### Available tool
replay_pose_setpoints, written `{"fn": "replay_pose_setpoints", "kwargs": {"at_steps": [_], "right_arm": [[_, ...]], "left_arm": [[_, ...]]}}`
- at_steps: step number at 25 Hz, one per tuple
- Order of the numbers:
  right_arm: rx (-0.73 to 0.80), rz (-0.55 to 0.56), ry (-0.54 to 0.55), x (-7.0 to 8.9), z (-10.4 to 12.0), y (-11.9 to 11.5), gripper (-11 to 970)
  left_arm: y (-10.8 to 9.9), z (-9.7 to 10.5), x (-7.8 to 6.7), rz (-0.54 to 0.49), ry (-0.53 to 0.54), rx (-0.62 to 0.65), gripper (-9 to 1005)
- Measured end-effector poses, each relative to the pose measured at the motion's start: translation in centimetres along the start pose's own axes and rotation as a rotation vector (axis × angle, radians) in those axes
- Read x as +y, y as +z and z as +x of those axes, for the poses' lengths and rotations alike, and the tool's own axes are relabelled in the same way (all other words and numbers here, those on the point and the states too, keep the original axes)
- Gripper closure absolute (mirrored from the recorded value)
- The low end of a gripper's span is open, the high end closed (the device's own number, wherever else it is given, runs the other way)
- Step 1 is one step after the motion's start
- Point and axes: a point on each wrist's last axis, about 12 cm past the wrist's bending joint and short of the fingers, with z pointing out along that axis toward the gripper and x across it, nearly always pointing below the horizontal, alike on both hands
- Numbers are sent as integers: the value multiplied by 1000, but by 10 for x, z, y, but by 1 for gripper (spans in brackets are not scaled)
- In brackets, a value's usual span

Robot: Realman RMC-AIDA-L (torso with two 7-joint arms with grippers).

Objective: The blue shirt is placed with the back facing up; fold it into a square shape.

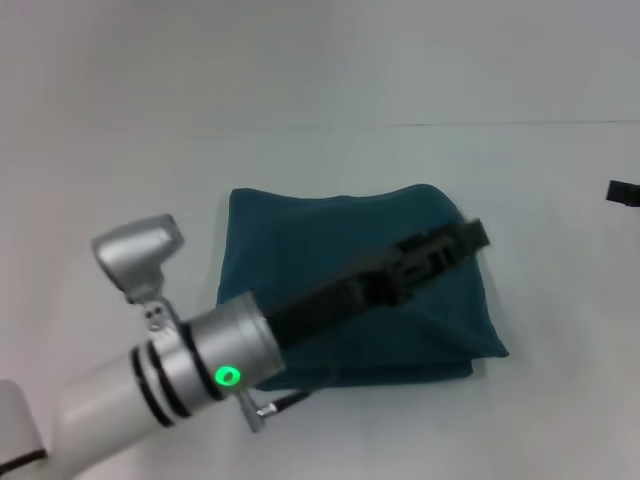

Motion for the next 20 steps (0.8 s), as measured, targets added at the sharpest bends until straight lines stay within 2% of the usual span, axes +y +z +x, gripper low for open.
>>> {"fn": "replay_pose_setpoints", "kwargs": {"at_steps": [3,7,12,15,20], "right_arm": [[32,-30,39,8,-1,9,38],[74,-85,121,19,-1,22,39],[107,-138,204,32,-2,42,39],[125,-140,244,37,-1,52,39],[139,-154,268,46,-1,66,39]], "left_arm": [[-17,-15,4,1,44,-21,505],[-48,-39,14,-71,129,-58,315],[-77,-68,21,-171,274,-68,239],[-87,-78,26,-236,319,-74,194],[-98,-94,43,-418,291,-104,148]]}}
